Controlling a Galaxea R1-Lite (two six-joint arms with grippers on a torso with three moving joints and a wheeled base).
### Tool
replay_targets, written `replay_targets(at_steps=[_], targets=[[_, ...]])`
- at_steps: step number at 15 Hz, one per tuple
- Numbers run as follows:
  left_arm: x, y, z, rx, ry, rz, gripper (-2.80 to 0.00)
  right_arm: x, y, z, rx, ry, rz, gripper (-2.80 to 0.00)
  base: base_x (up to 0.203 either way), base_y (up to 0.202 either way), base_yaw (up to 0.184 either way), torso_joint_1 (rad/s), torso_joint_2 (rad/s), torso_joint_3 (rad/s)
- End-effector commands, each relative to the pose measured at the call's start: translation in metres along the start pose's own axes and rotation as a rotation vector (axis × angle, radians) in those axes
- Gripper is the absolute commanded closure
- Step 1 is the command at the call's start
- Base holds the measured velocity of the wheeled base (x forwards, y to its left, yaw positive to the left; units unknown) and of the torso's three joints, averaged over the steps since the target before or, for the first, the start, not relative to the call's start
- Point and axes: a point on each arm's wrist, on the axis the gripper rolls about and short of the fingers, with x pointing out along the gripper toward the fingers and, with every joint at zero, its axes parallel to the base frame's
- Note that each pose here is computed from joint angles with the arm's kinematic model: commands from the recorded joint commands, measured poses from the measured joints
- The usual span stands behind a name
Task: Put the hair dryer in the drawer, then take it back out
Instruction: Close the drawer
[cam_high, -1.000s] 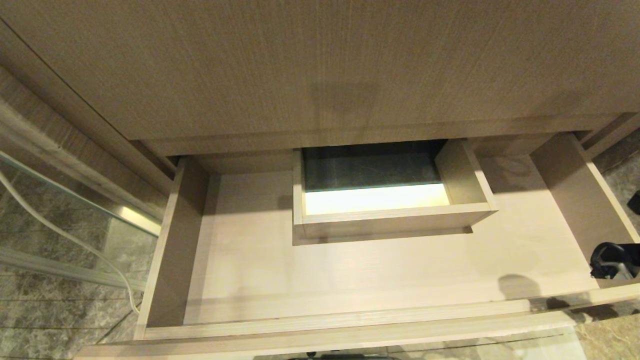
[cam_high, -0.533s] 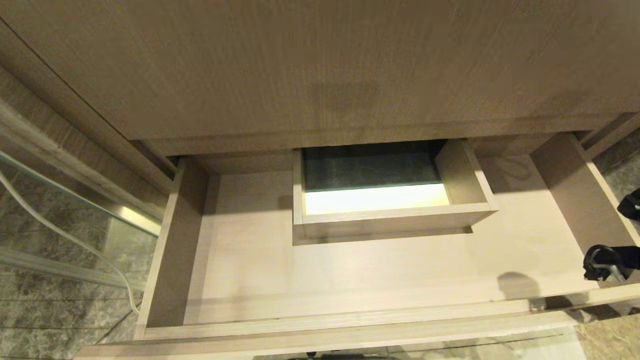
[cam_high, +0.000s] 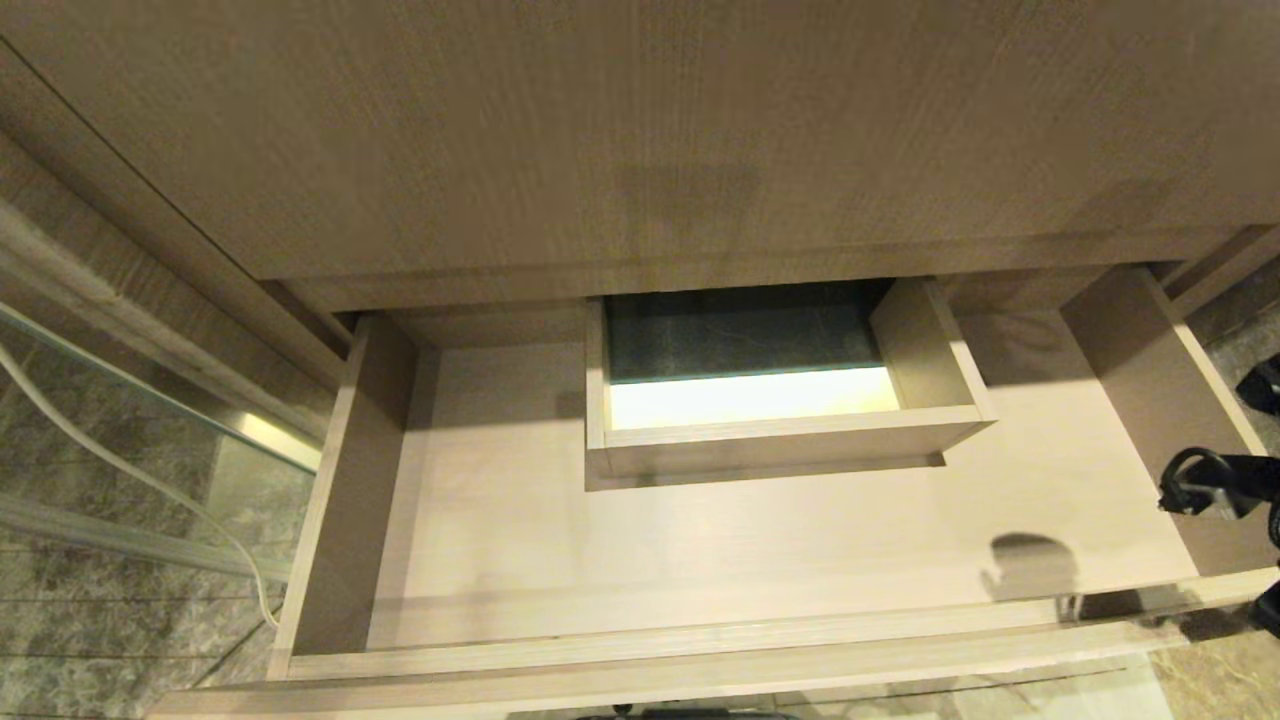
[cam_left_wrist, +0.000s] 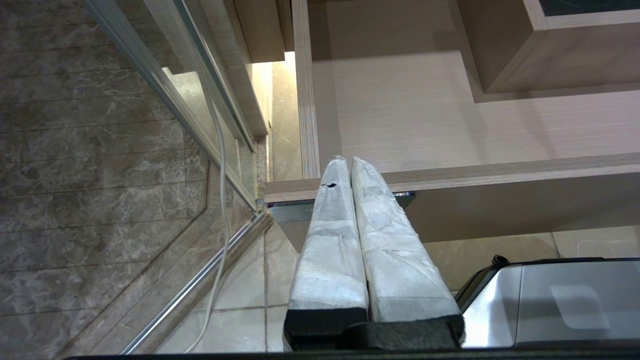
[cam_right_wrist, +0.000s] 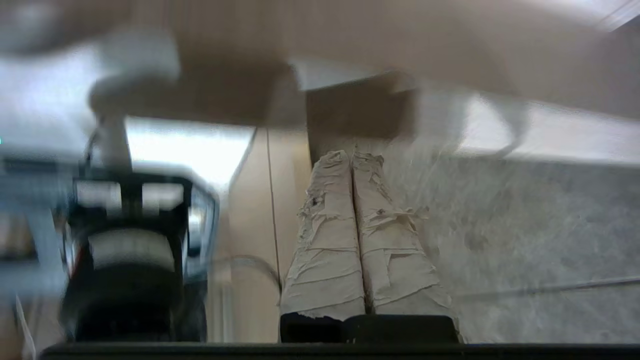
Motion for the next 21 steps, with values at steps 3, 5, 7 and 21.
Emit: replay_targets(at_steps=[3, 5, 7, 21], targets=[[0.0, 0.0, 0.0, 0.0, 0.0, 0.001, 0.0, -0.008, -0.009, 0.011, 0.084, -0.16, -0.082, 0.0, 0.0, 0.0, 0.0, 0.0, 0.0, 0.0], [0.0, 0.0, 0.0, 0.0, 0.001, 0.001, 0.0, -0.015, -0.017, 0.022, 0.148, -0.303, -0.15, 0.0, 0.0, 0.0, 0.0, 0.0, 0.0, 0.0], [0.0, 0.0, 0.0, 0.0, -0.001, 0.001, 0.0, -0.017, -0.018, 0.03, 0.175, -0.393, -0.158, 0.0, 0.0, 0.0, 0.0, 0.0, 0.0, 0.0], [0.0, 0.0, 0.0, 0.0, 0.0, 0.001, 0.0, -0.062, -0.021, 0.048, 0.416, -0.786, -0.205, 0.0, 0.0, 0.0, 0.0, 0.0, 0.0, 0.0]])
